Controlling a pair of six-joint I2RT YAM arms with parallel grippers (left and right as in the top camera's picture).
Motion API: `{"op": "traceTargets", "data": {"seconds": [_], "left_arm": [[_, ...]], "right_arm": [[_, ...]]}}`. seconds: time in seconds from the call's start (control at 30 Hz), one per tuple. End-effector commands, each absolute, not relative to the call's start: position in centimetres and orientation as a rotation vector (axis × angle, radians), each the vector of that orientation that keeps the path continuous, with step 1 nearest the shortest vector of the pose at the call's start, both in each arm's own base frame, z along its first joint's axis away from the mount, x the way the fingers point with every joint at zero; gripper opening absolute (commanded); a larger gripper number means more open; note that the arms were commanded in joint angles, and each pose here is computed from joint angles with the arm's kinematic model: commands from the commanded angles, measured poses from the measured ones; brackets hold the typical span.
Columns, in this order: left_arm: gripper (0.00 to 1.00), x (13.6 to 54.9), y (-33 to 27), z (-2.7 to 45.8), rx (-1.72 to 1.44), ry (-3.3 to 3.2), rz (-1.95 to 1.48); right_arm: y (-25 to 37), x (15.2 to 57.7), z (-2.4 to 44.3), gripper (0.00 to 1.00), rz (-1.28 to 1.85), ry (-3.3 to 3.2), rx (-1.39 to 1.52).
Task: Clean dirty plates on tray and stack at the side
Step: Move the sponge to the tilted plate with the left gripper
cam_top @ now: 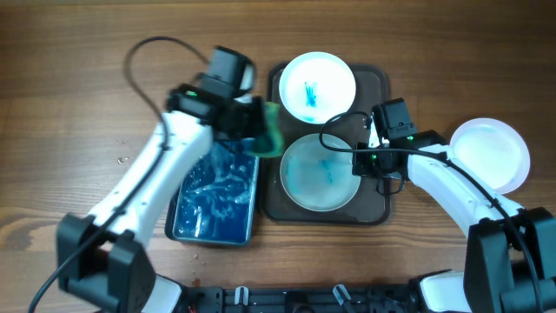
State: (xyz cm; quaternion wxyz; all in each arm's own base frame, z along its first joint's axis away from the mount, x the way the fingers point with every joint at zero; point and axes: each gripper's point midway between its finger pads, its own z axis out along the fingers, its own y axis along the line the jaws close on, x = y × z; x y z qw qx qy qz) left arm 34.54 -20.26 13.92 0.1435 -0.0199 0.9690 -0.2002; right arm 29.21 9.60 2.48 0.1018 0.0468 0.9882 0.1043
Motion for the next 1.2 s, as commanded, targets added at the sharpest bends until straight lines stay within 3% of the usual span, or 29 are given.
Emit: {"op": "traceTargets", "data": {"seconds": [0.0, 0.33, 0.47, 0.57, 0.87, 1.17], "left_arm": [[0.04, 32.1, -25.8, 8.9, 0.011, 2.895, -0.664], [0.04, 28.3, -34.2, 0.8, 0.095, 3.032, -0.812], [0.04, 26.1, -37.8, 1.4, 0.177, 3.048, -1.130], [0.04, 26.0, -38.7, 1.8, 0.195, 3.025, -1.177], [0.04, 27.4, -32.9, -1.4, 0.029, 3.128, -0.746], [0.04, 29.5, -25.3, -2.4, -0.068, 3.181, -0.445]], "right_arm": [[9.9, 29.2, 2.2, 0.04, 0.331, 2.929, 0.165], [9.9, 29.2, 2.2, 0.04, 0.331, 2.930, 0.157], [10.1, 29.1, 2.3, 0.04, 0.349, 2.931, 0.105], [10.2, 29.1, 2.3, 0.04, 0.359, 2.932, 0.105], [9.1, 28.9, 2.0, 0.04, 0.263, 2.944, 0.131], [10.6, 28.9, 2.4, 0.06, 0.384, 2.911, -0.176]]}}
